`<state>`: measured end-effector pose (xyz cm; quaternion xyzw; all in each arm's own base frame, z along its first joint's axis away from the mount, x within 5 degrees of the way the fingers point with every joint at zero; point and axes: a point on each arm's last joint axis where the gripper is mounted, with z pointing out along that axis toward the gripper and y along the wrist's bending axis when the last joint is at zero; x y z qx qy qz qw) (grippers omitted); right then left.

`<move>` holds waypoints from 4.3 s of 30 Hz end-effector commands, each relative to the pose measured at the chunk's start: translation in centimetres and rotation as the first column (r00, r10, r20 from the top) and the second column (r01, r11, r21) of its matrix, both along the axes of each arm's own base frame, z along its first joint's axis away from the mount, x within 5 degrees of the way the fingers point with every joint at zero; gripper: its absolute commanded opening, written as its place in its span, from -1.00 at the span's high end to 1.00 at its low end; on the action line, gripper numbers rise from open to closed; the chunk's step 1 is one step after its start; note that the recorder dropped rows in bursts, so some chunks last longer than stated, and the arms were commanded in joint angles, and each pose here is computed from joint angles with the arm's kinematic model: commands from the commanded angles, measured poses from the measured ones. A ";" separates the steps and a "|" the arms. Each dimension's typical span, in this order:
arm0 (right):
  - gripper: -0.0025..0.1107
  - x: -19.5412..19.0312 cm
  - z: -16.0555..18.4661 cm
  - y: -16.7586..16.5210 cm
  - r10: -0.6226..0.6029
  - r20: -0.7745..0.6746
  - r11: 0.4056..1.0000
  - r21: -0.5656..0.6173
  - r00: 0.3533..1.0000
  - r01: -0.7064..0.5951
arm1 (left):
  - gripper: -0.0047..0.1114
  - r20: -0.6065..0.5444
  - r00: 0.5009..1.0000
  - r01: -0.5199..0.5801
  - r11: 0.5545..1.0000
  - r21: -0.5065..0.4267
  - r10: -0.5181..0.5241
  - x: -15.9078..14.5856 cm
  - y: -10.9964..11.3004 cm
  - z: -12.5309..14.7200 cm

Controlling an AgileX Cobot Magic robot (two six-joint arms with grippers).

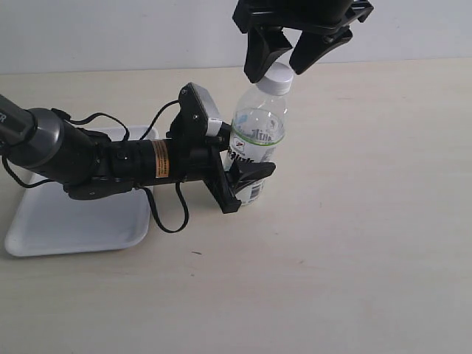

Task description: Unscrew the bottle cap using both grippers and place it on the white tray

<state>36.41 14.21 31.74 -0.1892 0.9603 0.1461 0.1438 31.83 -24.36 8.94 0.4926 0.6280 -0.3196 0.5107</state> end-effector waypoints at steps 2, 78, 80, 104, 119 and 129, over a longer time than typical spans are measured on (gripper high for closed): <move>-0.11 0.0 -0.1 0.0 0.001 0.002 1.000 -0.003 1.000 -0.001 | 0.92 -0.002 1.000 -0.007 0.999 0.046 0.007 0.1 0.2 -0.3; 0.96 -0.1 -0.1 0.1 0.146 0.050 0.989 -0.034 0.988 -0.144 | 0.92 -0.002 1.000 -0.007 0.999 0.046 0.007 0.1 0.2 -0.3; 0.96 -0.1 -0.1 0.1 0.153 0.052 0.988 -0.036 0.987 -0.151 | 0.92 -0.002 1.000 -0.007 0.999 0.046 0.007 0.1 0.2 -0.3; 0.96 -0.1 -0.1 0.0 0.731 0.185 0.679 -0.281 0.656 -0.678 | 0.92 -0.002 1.000 -0.007 0.999 0.046 0.007 0.1 0.2 -0.3; 0.83 -0.1 -0.1 0.0 0.836 0.189 0.548 -0.349 0.515 -0.761 | 0.92 -0.002 1.000 -0.007 0.999 0.046 0.007 0.1 0.2 -0.3; -0.21 -0.1 0.0 0.2 0.740 0.196 0.671 -0.272 0.643 -0.690 | 0.92 -0.002 1.000 -0.007 0.999 0.046 0.007 0.1 0.2 -0.3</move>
